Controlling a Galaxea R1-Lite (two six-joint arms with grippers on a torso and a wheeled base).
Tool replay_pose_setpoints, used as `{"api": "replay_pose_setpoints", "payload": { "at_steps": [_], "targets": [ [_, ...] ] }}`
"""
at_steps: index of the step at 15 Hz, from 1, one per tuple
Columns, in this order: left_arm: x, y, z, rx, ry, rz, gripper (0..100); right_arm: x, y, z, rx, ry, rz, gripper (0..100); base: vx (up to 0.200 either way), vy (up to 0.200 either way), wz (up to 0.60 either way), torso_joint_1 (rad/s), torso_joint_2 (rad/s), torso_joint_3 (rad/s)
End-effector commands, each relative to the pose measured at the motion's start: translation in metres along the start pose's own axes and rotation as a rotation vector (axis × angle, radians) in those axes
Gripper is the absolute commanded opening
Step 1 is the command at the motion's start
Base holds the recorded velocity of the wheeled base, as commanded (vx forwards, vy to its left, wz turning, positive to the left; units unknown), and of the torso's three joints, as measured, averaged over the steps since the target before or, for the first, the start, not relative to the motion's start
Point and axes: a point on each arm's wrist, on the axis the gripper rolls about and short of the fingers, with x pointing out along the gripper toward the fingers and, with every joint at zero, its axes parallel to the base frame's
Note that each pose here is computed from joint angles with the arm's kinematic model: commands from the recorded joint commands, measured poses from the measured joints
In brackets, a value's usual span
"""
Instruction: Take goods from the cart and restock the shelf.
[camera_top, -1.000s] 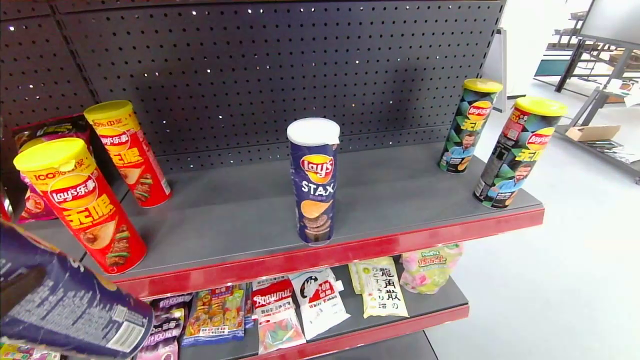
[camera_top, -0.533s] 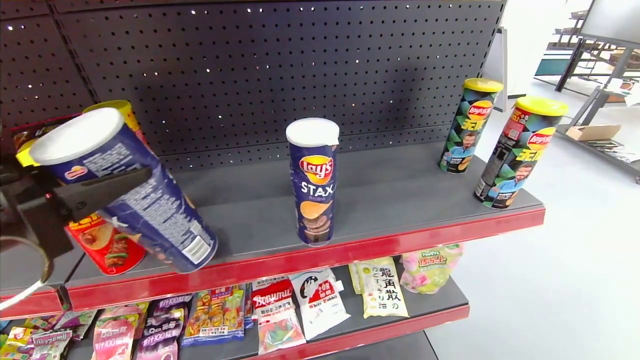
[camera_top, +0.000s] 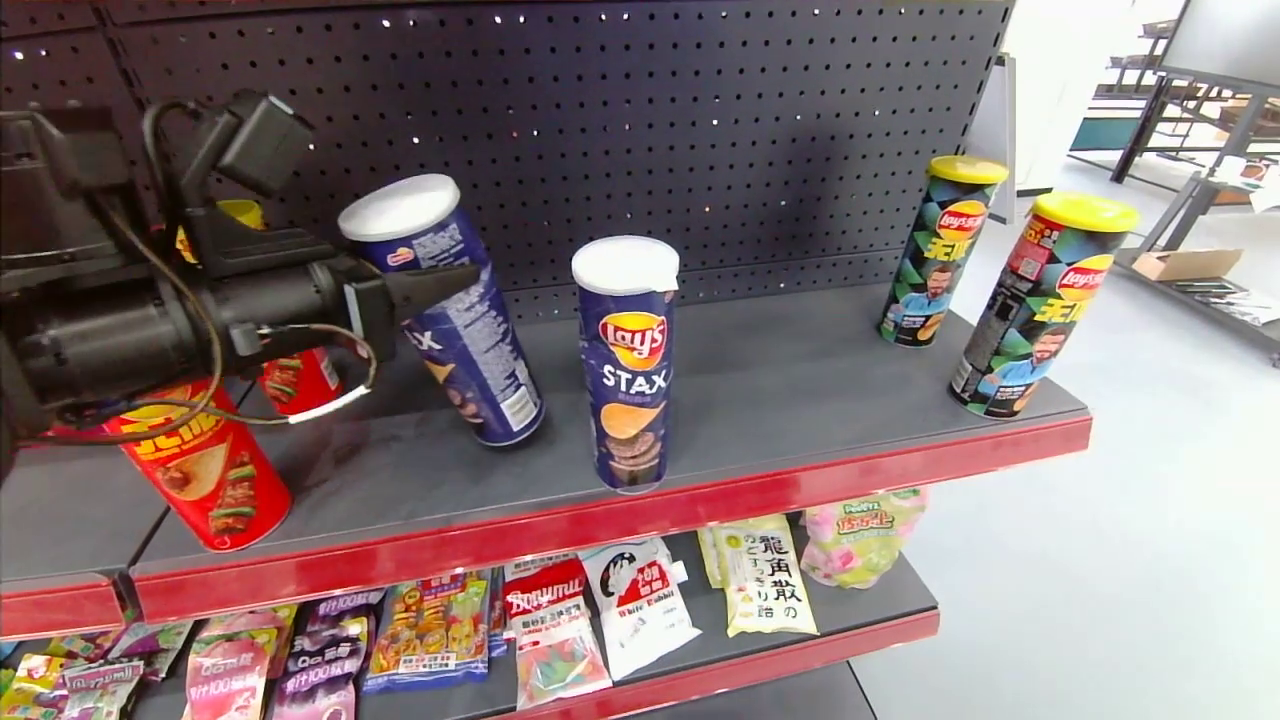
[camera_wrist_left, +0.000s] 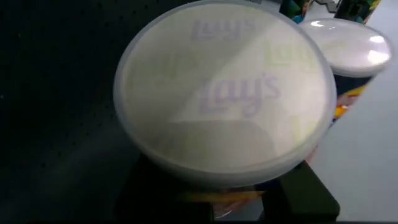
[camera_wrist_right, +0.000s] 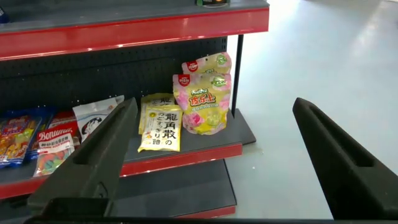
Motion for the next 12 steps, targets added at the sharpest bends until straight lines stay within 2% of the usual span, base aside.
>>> {"api": "replay_pose_setpoints", "payload": {
  "at_steps": [1,4,9,12],
  "targets": [
    [0.044,0.011,-0.018,-0.012,0.03,-0.024,0,0.0,0.0,0.0,0.0,0.002,0.0,100,0.0,0.0,0.0,0.0,0.0,0.0],
    [0.061,0.016,-0.019,-0.012,0.028,-0.035,0,0.0,0.0,0.0,0.0,0.002,0.0,100,0.0,0.0,0.0,0.0,0.0,0.0],
    [0.091,0.023,-0.01,0.007,-0.014,-0.065,0,0.0,0.0,0.0,0.0,0.002,0.0,100,0.0,0.0,0.0,0.0,0.0,0.0],
    [0.102,0.026,-0.009,0.001,0.004,-0.071,0,0.0,0.0,0.0,0.0,0.002,0.0,100,0.0,0.0,0.0,0.0,0.0,0.0]
  ]
}}
